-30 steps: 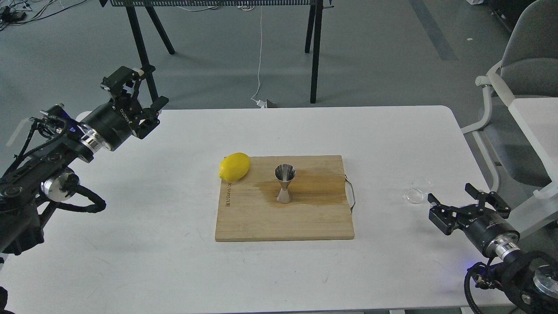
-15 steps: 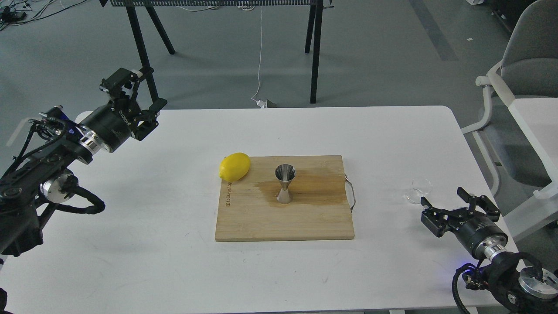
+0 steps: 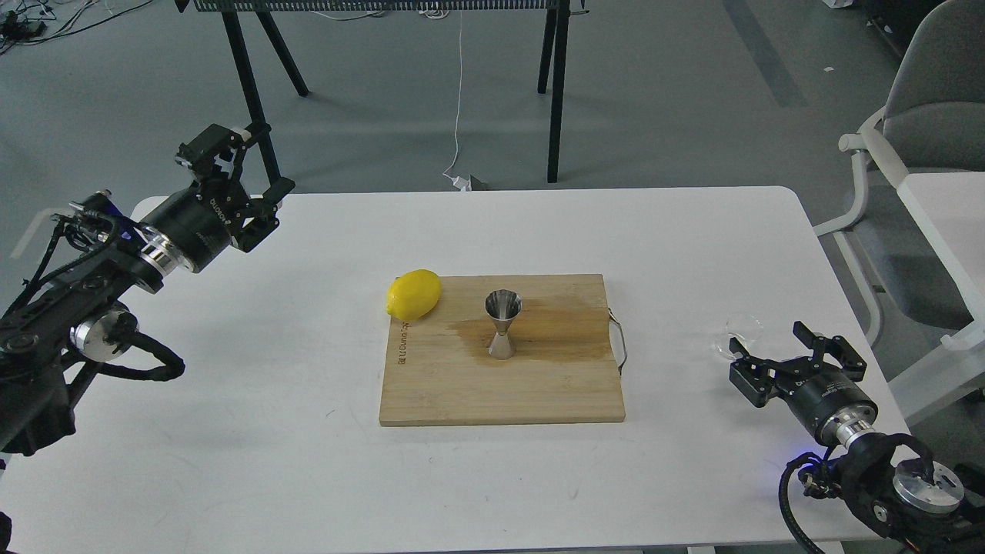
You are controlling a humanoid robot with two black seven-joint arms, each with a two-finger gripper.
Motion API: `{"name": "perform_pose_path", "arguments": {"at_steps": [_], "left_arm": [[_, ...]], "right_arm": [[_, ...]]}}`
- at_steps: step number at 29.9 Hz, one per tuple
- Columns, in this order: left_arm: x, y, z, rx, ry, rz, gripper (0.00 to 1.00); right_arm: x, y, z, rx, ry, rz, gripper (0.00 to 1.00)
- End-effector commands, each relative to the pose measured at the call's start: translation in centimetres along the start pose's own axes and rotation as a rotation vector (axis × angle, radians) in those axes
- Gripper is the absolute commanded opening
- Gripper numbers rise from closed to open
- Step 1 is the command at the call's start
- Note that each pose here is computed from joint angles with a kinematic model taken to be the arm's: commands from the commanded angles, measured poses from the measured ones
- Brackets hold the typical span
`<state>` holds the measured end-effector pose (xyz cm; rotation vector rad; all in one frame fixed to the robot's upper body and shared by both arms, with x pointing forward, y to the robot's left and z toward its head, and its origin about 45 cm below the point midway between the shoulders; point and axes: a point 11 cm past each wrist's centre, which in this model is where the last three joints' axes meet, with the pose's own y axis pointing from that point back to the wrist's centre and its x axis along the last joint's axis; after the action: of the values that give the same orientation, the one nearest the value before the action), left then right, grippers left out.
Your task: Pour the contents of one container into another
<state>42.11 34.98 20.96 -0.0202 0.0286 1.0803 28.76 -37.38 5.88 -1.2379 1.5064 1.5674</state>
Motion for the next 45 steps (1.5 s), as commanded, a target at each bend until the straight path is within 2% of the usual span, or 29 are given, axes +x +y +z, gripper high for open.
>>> {"name": "perform_pose_path", "arguments": {"at_steps": [1, 19, 31, 45], "left_arm": [[0.0, 0.0, 0.0, -0.001, -0.001, 0.000, 0.92], [0.0, 0.0, -0.1, 0.002, 0.002, 0.002, 0.92], [0.1, 0.2, -0.3, 0.006, 0.002, 0.006, 0.92], [0.1, 0.5, -0.8, 0.016, 0.007, 0.009, 0.92]], "right_arm": [[0.4, -0.3, 0.4, 0.001, 0.001, 0.014, 1.00], [0.8, -1.1, -0.4, 0.027, 0.018, 0.060, 1.00], [0.7, -2.1, 0.7, 0.021, 0.007, 0.072, 0.99], [1.1, -2.3, 0.6, 0.033, 0.014, 0.084, 0.96]]}}
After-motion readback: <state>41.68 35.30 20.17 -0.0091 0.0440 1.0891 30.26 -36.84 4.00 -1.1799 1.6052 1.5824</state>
